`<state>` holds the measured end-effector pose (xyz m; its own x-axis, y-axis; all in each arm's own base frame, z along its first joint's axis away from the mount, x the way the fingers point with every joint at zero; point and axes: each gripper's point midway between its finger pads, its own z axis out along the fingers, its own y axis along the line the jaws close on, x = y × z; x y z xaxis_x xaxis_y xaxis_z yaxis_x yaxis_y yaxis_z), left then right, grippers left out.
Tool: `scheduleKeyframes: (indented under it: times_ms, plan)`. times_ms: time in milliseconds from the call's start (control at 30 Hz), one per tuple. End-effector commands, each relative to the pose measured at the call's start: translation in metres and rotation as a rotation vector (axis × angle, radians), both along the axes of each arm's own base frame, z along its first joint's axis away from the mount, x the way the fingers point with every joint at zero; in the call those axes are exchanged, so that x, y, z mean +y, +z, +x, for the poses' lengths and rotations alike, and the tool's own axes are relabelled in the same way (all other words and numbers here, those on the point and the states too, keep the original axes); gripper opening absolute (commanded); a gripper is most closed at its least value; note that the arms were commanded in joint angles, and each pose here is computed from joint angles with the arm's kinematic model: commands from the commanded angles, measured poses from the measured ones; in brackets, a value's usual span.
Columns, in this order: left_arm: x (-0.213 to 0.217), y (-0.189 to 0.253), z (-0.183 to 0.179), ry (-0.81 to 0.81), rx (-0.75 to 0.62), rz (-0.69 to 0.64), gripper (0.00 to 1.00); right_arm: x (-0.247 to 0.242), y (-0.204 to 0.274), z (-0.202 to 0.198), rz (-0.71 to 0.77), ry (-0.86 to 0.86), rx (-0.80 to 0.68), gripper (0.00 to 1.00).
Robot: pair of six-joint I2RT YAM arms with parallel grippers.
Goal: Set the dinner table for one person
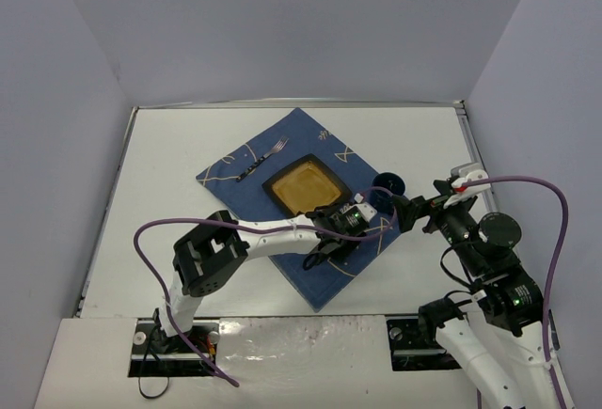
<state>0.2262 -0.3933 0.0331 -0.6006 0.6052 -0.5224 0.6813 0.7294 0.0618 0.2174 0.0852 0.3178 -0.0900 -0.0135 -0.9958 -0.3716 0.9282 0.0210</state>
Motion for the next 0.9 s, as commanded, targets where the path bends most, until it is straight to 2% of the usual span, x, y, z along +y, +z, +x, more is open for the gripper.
scheduleKeyframes:
  times_ms: [0,167,233,267,400,500,533,567,600,633,800,867]
  plan:
    - [-0.016,0.055,0.011,0.021,-0.082,-0.101,0.54,-0.004,0.033,0.0,0.025,-0.019,-0.098,1.0]
    - [-0.015,0.091,0.016,0.036,-0.13,-0.155,0.64,-0.008,0.046,-0.003,0.023,-0.034,-0.13,1.0]
    - [-0.011,0.117,0.021,0.055,-0.172,-0.19,0.75,-0.011,0.051,-0.004,0.016,-0.046,-0.144,1.0]
    - [-0.007,0.132,0.024,0.064,-0.193,-0.209,0.77,-0.015,0.055,-0.005,0.015,-0.063,-0.155,1.0]
    - [0.019,0.177,0.035,0.125,-0.265,-0.269,0.81,-0.032,0.067,-0.008,0.013,-0.146,-0.181,1.0]
    - [0.058,0.217,0.047,0.208,-0.332,-0.331,0.82,-0.052,0.069,-0.009,-0.002,-0.253,-0.184,1.0]
    - [0.063,0.21,0.047,0.214,-0.332,-0.309,0.83,-0.053,0.069,-0.01,-0.003,-0.255,-0.184,1.0]
    - [0.076,0.216,0.051,0.237,-0.35,-0.315,0.85,-0.058,0.07,-0.011,-0.004,-0.282,-0.188,1.0]
    - [0.115,0.24,0.061,0.31,-0.403,-0.347,0.92,-0.072,0.071,-0.012,0.004,-0.353,-0.192,1.0]
    - [0.137,0.247,0.064,0.351,-0.426,-0.35,0.95,-0.078,0.072,-0.014,0.007,-0.387,-0.197,1.0]
    - [0.259,0.262,0.064,0.566,-0.529,-0.281,0.97,-0.104,0.07,-0.019,-0.005,-0.53,-0.195,1.0]
    - [0.29,0.265,0.054,0.618,-0.56,-0.252,0.97,-0.114,0.066,-0.019,-0.014,-0.585,-0.183,1.0]
